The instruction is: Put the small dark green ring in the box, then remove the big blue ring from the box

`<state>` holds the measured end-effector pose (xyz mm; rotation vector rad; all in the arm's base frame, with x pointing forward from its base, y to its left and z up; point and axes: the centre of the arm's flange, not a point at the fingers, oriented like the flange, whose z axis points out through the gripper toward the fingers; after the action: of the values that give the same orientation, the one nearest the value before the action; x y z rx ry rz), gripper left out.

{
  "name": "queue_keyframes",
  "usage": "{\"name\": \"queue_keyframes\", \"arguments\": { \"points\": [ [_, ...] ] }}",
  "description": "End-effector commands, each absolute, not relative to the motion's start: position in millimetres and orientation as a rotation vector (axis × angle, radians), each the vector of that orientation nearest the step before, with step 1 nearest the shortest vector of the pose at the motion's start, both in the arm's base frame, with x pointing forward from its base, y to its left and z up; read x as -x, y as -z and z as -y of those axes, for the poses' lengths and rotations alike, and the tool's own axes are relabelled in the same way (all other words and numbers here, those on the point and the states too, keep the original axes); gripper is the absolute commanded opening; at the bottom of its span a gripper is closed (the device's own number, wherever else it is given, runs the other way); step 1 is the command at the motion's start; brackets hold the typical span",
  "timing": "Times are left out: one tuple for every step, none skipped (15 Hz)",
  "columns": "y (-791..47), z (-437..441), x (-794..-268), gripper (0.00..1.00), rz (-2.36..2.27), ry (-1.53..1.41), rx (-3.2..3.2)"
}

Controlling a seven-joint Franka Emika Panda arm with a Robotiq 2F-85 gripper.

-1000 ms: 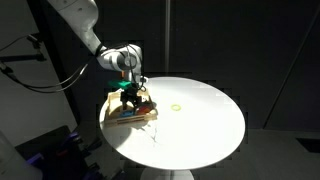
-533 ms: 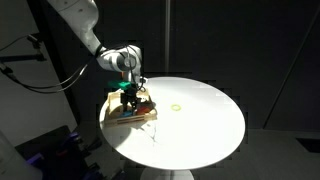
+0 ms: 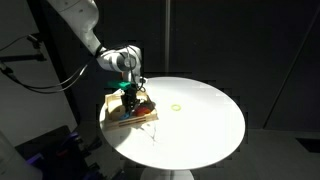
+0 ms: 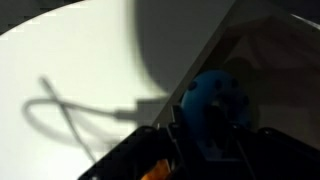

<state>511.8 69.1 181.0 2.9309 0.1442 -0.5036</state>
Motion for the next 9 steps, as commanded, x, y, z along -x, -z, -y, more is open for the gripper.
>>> {"name": "queue_keyframes", "arguments": {
  "points": [
    [-196.2, -68.4, -518.8, 0.1, -0.112, 0.438, -2.946],
    [-202.8, -67.5, -521.3, 0.1, -0.107, 0.412, -2.952],
    [-207.5, -66.9, -523.8, 0.1, -0.103, 0.389, -2.958],
    [-215.2, -64.9, -526.7, 0.1, -0.088, 0.357, -2.963],
    [-221.8, -61.4, -528.4, 0.1, -0.078, 0.33, -2.963],
    [-228.3, -56.8, -529.6, 0.1, -0.062, 0.306, -2.961],
    [-234.1, -51.3, -530.2, 0.1, -0.041, 0.288, -2.956],
    [-239.9, -42.5, -530.1, 0.1, -0.007, 0.278, -2.945],
    [-244.8, -33.4, -529.6, 0.1, 0.026, 0.269, -2.935]
  ]
}}
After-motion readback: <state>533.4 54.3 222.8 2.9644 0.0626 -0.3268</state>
